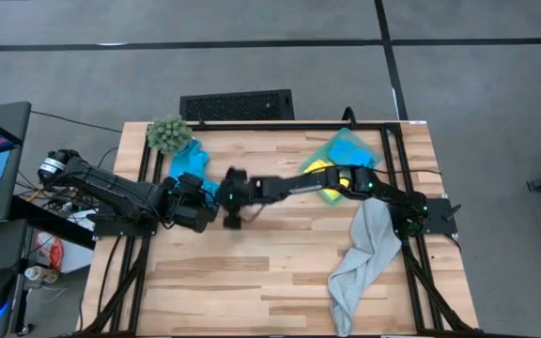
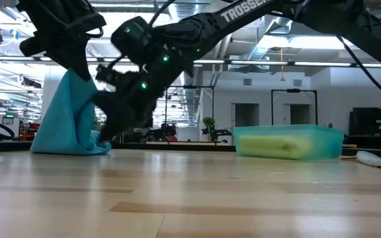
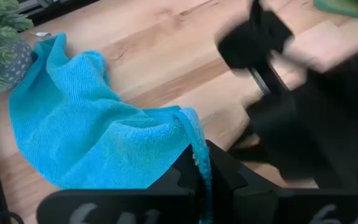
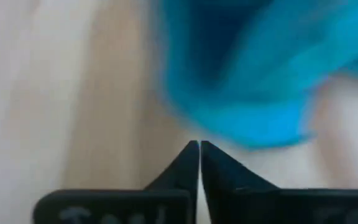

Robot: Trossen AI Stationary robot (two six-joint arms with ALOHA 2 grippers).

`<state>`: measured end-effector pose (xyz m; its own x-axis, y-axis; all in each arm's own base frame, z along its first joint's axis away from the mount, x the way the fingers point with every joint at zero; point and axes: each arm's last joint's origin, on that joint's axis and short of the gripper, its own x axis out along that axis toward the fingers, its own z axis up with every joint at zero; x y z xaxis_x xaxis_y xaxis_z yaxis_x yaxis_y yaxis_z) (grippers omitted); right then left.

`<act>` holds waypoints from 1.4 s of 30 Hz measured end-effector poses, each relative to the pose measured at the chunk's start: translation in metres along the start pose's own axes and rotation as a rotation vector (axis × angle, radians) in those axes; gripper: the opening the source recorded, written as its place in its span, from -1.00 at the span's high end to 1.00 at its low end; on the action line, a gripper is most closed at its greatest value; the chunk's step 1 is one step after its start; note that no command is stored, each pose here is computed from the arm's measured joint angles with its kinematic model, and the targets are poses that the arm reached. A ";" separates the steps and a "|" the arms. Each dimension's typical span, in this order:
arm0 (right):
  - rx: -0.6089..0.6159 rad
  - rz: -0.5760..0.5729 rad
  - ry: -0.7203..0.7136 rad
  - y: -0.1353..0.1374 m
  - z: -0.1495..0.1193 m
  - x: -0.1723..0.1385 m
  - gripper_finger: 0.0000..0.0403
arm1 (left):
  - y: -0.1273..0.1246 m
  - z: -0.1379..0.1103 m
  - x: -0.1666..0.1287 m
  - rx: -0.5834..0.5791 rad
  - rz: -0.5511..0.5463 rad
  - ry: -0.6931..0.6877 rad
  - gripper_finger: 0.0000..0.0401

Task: Fold microfiber towels
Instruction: Fold the blue towel

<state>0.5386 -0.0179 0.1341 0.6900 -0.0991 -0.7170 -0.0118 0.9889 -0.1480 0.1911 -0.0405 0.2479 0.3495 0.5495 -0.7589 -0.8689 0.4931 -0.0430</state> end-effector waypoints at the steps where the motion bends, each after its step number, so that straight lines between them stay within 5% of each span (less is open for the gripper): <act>1: 0.045 -0.021 -0.024 -0.009 0.003 -0.001 0.75 | 0.000 0.000 0.000 0.000 -0.001 0.001 1.00; 10: 0.284 -0.091 -0.087 -0.056 0.000 0.002 0.13 | 0.001 0.000 0.000 0.007 0.006 -0.006 1.00; 18: 0.341 -0.104 -0.124 -0.058 -0.006 0.017 -0.03 | 0.001 0.000 0.000 0.008 0.008 -0.013 1.00; 28: 0.412 -0.072 -0.051 -0.054 -0.024 0.032 0.10 | 0.001 0.000 0.000 0.012 0.008 -0.014 1.00; 37: 0.394 -0.043 -0.006 -0.042 -0.025 0.033 0.90 | 0.001 0.000 0.000 0.020 0.008 -0.014 1.00; 42: 0.337 0.010 0.084 -0.027 -0.018 0.012 0.97 | 0.000 0.000 0.000 0.016 0.002 -0.013 1.00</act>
<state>0.5340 -0.0480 0.1172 0.6292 -0.0840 -0.7727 0.2312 0.9694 0.0829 0.1912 -0.0403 0.2482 0.3520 0.5593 -0.7505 -0.8641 0.5024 -0.0308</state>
